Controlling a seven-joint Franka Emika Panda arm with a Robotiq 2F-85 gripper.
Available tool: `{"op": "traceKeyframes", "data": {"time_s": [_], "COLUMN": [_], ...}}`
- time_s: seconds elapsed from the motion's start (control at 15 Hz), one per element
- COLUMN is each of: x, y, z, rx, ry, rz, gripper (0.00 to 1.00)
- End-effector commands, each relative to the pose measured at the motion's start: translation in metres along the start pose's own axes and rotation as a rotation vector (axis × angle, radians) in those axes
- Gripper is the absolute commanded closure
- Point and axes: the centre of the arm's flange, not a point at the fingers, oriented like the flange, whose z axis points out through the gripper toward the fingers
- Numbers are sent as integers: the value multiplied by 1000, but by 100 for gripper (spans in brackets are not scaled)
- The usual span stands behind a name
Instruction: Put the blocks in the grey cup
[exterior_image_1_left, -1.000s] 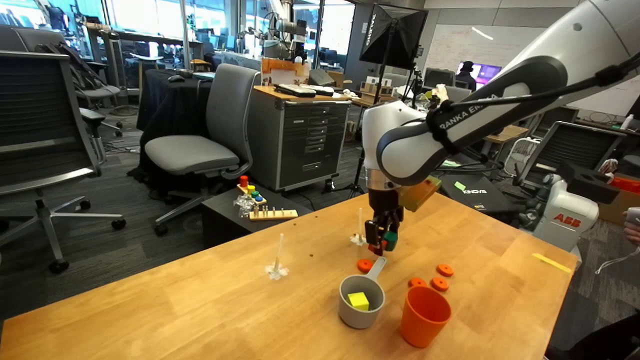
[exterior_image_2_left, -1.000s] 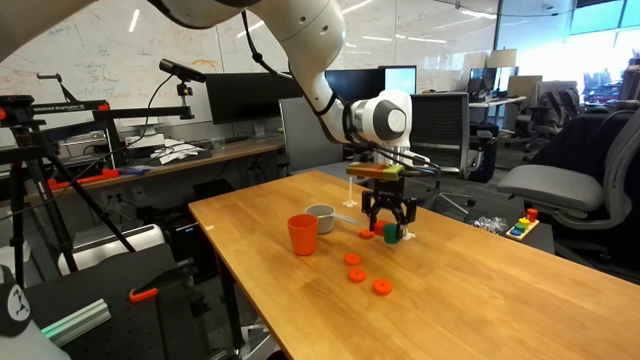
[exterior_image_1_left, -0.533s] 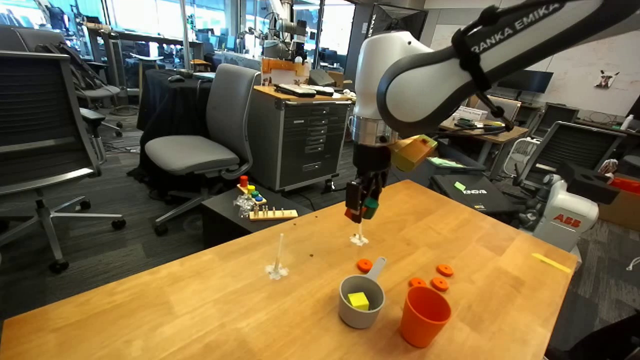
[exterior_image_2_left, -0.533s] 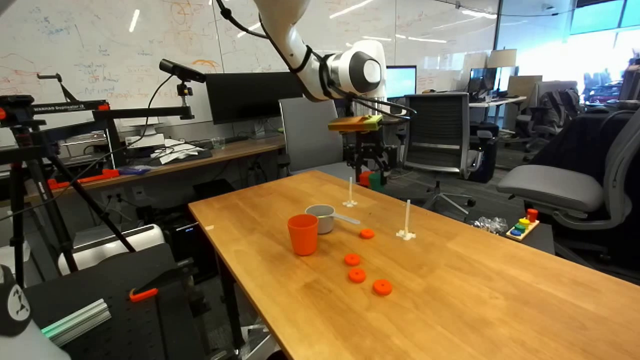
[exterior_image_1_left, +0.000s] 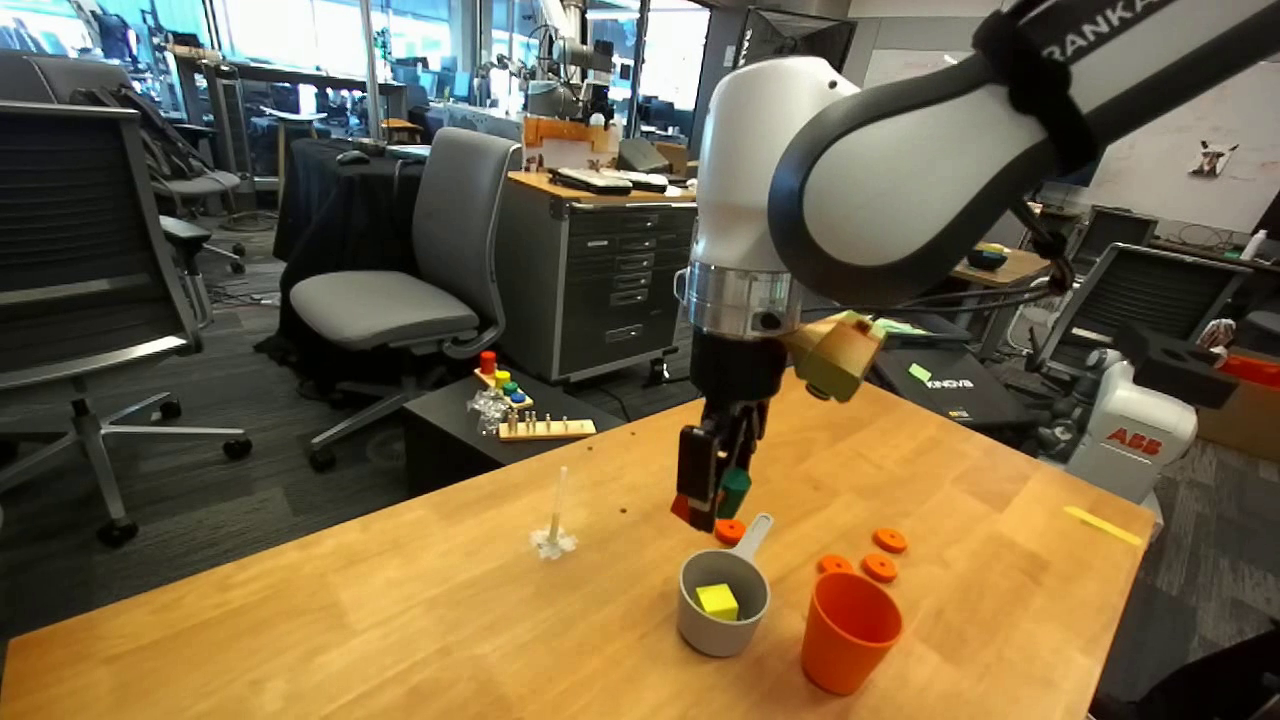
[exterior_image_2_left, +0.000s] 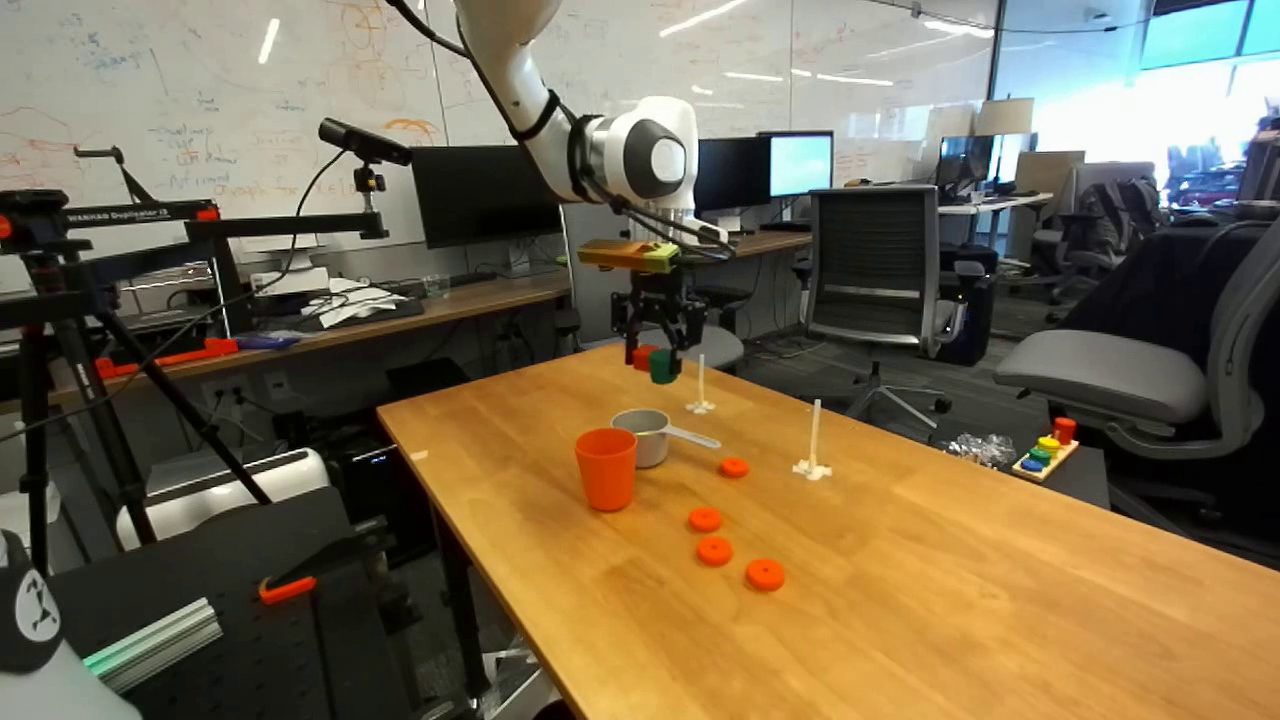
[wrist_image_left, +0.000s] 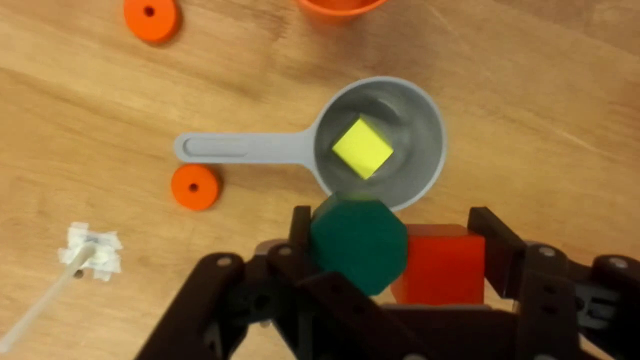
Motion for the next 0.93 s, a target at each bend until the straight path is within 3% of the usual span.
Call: {"op": "traceKeyframes", "data": {"time_s": [0.0, 0.4, 0.47, 0.53, 0.67, 0.87], "x": [-32, -39, -40, -41, -43, -46], "y": [-17, -9, -7, -5, 0, 4], "z": [13, 33, 35, 37, 39, 39], "rx": [38, 28, 34, 31, 26, 38], "ry": [-6, -23, -30, -35, -41, -55], "rz": [-7, -3, -1, 4, 13, 28], "gripper": [47, 47, 13, 5, 0, 0]}}
